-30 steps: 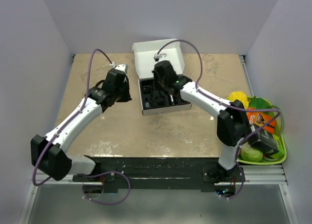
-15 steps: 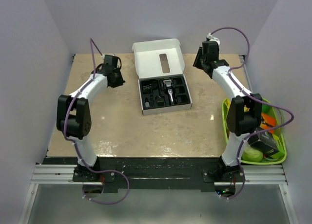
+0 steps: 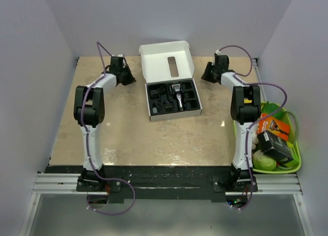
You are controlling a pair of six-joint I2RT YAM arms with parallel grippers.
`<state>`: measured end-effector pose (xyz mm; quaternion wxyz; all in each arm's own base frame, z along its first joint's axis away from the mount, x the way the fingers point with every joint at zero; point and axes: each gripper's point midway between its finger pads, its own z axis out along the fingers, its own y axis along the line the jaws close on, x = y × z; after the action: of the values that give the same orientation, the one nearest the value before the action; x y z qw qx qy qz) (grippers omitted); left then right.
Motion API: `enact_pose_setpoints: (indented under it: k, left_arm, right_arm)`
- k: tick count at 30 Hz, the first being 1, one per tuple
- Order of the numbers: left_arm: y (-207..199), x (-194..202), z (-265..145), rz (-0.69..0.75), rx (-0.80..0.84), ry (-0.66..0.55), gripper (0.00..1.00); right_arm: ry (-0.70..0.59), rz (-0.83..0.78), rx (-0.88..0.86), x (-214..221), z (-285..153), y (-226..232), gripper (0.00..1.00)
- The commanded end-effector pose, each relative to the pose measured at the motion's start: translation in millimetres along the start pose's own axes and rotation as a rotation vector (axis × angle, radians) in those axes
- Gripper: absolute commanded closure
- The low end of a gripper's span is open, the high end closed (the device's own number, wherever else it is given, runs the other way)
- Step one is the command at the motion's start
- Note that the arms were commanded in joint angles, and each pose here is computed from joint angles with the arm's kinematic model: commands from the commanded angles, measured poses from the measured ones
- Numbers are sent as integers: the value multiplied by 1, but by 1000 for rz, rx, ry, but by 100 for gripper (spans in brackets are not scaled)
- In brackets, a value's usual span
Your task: Sort the hair-cutting tools
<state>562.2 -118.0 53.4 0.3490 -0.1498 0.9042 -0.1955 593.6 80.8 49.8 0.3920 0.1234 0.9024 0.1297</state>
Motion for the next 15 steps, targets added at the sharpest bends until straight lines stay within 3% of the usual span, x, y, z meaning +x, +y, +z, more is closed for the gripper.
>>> enact_pose_setpoints:
  k: [1, 15]
  left_arm:
    - [-27, -27, 23, 10, 153, -66, 94]
    - [-65, -23, 57, -21, 472, -71, 93]
  right_arm:
    - [-91, -12, -213, -40, 11, 38, 65]
    - [-54, 32, -647, -27, 46, 97, 65]
